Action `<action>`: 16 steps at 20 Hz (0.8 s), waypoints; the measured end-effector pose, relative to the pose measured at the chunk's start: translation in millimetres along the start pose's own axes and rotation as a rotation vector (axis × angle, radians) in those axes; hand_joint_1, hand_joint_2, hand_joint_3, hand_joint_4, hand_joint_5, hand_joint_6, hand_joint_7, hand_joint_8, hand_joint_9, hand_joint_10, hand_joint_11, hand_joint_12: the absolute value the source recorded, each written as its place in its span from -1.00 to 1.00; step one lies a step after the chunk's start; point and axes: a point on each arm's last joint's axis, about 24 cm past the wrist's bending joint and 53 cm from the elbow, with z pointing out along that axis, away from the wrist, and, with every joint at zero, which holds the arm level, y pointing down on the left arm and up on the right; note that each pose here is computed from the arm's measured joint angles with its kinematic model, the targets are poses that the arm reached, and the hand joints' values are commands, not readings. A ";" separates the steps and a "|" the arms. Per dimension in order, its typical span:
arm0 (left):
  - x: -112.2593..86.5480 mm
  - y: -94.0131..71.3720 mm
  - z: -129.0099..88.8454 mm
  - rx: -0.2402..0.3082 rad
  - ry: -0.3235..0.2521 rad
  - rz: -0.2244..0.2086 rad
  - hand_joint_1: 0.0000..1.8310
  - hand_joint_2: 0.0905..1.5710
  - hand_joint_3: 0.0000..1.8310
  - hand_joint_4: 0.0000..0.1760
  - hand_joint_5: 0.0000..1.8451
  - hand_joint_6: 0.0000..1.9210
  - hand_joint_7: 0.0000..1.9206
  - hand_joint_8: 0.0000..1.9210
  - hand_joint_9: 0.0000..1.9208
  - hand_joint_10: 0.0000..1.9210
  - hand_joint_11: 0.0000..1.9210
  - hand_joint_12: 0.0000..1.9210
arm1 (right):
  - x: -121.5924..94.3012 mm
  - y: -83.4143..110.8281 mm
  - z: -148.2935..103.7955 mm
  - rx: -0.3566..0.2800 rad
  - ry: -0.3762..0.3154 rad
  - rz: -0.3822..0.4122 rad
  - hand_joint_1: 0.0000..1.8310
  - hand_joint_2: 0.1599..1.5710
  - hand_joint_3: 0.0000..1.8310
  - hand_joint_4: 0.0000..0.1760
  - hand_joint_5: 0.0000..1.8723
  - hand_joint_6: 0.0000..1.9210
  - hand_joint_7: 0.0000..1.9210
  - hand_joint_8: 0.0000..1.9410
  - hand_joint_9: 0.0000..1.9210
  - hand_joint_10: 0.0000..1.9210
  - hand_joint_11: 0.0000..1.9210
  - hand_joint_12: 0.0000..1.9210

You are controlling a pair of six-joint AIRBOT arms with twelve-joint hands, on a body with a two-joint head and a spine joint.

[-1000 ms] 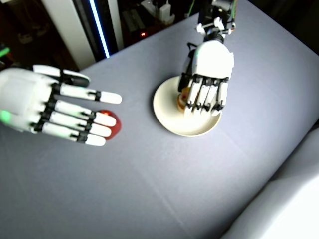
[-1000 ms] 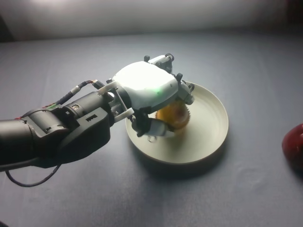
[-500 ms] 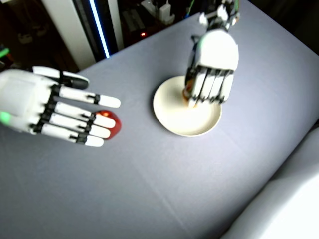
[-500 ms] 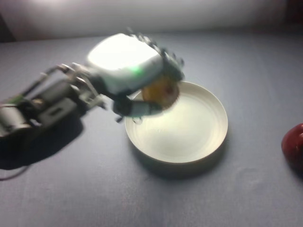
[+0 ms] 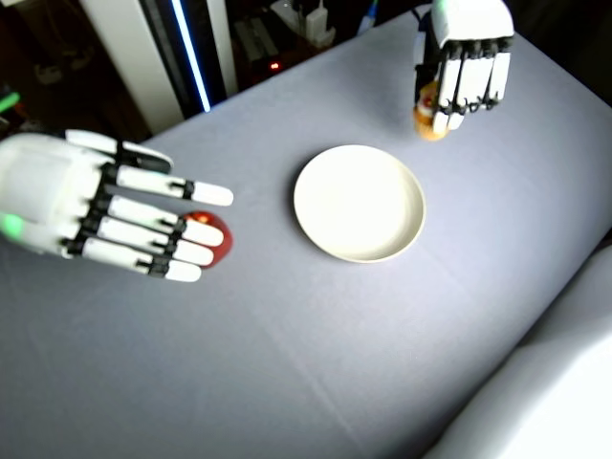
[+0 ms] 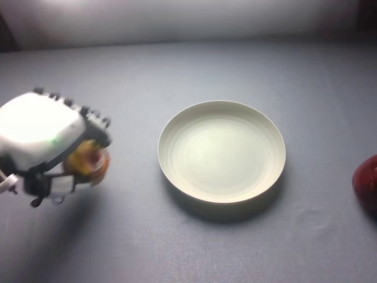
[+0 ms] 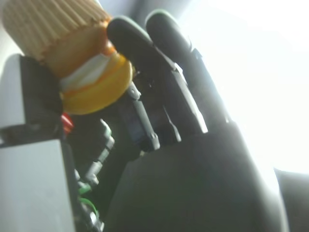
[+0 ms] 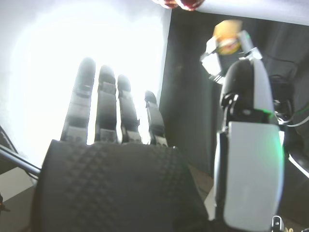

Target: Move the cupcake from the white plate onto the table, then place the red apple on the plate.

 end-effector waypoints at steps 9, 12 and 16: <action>15.3 16.0 -3.3 -0.046 0.024 -0.021 0.39 0.34 -1.00 -1.00 0.31 -0.61 0.01 0.25 -0.16 -0.23 -0.62 0.58 | 23.7 -19.3 10.2 0.062 0.127 -0.043 -0.04 -0.04 -1.00 1.00 -1.00 -1.00 -0.88 -1.00 -0.82 -0.99 -1.00 -0.21; 16.8 18.4 -6.2 -0.058 0.026 -0.032 0.38 0.36 -1.00 -1.00 0.27 -0.57 -0.03 0.33 -0.21 -0.15 -0.60 0.61 | 35.1 -26.5 21.1 0.074 0.172 -0.043 -0.03 -0.02 -1.00 0.93 -1.00 -1.00 -0.84 -0.99 -0.78 -0.99 -1.00 -0.22; 15.6 16.8 -6.6 -0.054 0.019 -0.033 0.18 0.14 -1.00 -1.00 -0.23 -0.99 -0.29 -0.96 -0.45 -0.61 -0.97 0.47 | 47.3 -37.6 28.3 0.107 0.216 -0.050 0.02 -0.01 -1.00 0.64 -1.00 -1.00 -0.83 -0.99 -0.77 -0.99 -0.98 -0.25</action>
